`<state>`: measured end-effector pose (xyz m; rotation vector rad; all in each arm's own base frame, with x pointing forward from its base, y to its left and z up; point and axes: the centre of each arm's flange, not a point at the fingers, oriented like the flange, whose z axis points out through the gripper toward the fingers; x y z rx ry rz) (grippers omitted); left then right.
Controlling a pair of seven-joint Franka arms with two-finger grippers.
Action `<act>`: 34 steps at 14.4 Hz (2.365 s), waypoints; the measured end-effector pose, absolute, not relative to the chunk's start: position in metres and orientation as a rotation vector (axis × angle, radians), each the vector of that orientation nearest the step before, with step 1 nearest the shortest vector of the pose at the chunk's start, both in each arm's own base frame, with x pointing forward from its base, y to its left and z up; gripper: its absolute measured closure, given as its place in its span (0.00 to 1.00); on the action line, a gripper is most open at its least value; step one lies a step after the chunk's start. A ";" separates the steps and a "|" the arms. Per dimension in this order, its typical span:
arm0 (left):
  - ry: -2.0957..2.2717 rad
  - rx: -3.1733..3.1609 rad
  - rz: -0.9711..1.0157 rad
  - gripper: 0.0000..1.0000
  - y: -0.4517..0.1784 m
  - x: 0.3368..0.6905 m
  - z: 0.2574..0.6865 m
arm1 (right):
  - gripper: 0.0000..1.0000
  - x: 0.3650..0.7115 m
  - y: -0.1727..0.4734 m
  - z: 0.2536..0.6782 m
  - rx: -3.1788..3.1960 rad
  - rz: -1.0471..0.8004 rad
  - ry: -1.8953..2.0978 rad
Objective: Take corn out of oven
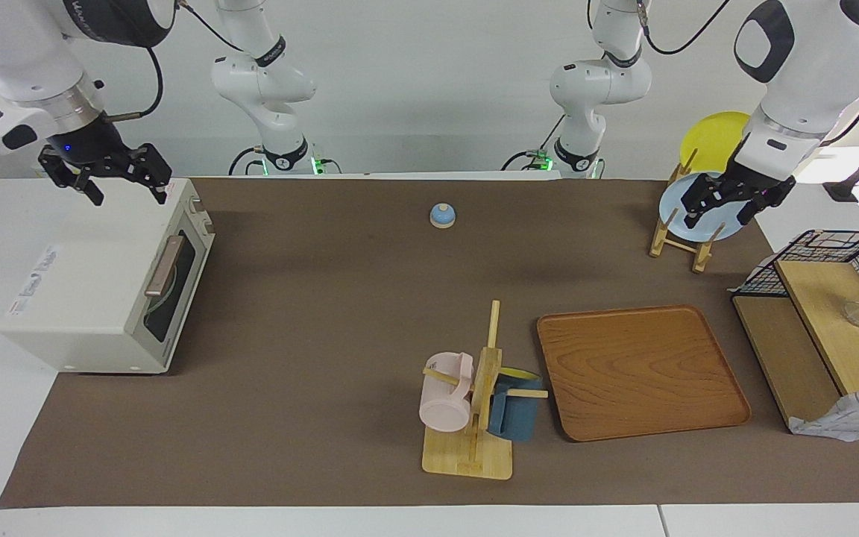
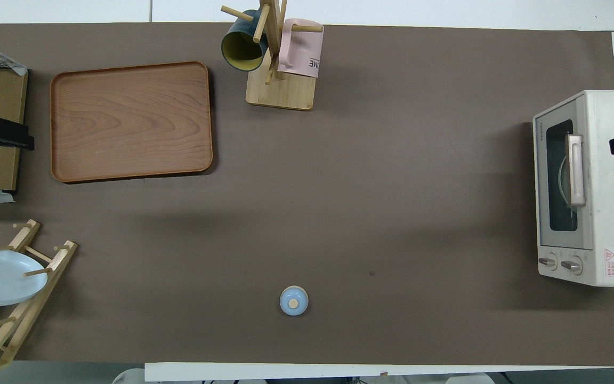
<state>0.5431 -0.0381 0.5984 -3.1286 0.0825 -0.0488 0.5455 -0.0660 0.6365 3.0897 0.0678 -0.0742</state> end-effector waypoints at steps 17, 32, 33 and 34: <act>0.083 -3.129 -0.049 0.00 -0.038 0.543 0.598 | 0.81 0.558 -0.061 0.519 3.074 -0.127 0.070; 0.083 -3.129 -0.049 0.00 -0.038 0.543 0.598 | 0.99 0.553 -0.057 0.464 3.024 -0.158 0.145; 0.083 -3.129 -0.049 0.00 -0.038 0.543 0.598 | 0.99 0.556 -0.032 0.454 3.027 -0.144 0.141; 0.082 -3.129 -0.049 0.00 -0.038 0.543 0.598 | 0.99 0.561 -0.005 0.436 3.027 -0.112 0.144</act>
